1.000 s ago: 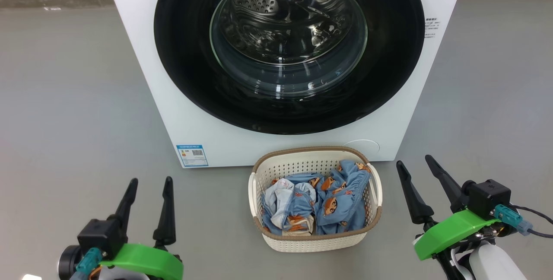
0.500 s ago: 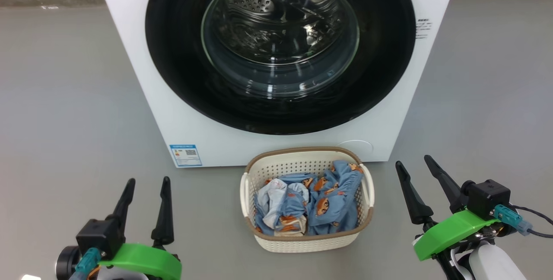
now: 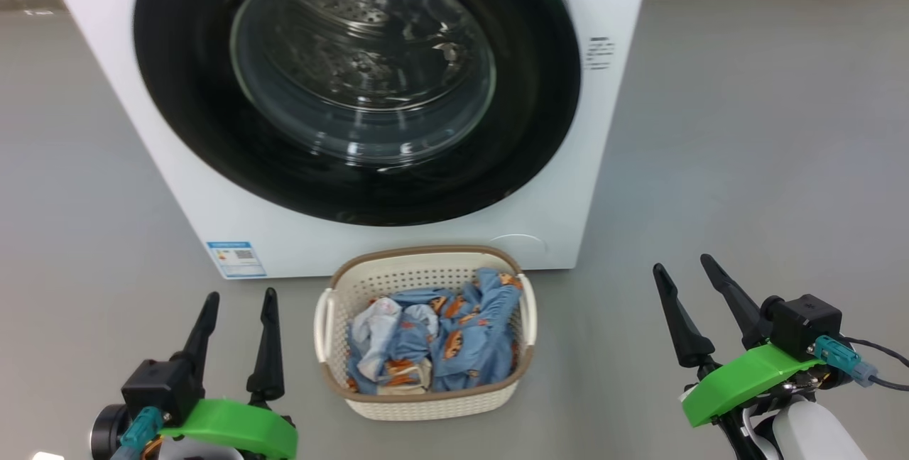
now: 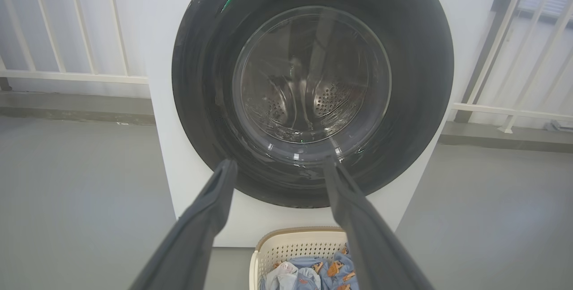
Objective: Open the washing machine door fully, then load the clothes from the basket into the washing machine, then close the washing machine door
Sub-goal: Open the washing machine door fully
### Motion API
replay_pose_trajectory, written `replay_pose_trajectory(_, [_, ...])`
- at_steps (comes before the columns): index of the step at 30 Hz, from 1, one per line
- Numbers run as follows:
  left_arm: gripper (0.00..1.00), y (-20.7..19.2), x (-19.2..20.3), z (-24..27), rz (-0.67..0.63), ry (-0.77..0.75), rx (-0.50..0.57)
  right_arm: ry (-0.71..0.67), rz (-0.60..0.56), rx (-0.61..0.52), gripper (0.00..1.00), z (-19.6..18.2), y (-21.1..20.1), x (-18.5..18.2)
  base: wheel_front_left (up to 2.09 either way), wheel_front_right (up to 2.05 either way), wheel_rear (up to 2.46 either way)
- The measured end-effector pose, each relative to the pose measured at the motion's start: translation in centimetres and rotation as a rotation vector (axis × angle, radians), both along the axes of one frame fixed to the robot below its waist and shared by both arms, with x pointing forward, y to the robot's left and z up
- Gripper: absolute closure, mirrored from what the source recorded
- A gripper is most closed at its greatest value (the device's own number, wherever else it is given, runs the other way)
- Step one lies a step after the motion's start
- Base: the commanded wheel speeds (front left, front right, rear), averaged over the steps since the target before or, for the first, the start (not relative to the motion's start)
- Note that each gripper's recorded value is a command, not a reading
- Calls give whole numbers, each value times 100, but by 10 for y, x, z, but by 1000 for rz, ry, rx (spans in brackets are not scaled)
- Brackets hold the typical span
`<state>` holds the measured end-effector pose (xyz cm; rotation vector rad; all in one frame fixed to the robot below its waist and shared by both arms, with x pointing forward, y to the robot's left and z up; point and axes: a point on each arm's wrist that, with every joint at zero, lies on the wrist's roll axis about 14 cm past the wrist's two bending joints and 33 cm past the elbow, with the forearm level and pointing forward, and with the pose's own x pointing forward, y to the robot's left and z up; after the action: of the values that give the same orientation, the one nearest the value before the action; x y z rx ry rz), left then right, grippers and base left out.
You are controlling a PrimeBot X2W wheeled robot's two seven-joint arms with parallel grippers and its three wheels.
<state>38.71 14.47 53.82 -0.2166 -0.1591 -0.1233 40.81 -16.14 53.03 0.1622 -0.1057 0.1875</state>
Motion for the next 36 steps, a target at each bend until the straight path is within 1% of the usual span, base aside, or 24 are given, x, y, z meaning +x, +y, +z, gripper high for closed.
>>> replay_pose_trajectory(5, [0,-1,0,-1,-3,2,-2,4,-3,-1,0,-1,-1,0,80,80,-161])
replay_pose_trajectory(11, [0,-2,1,-1,-4,2,-2,5,-4,-1,0,-2,-2,0,37,37,-75])
replay_pose_trajectory(36, [0,-3,0,-2,-7,5,0,7,-1,6,0,-2,-1,1,0,0,-1])
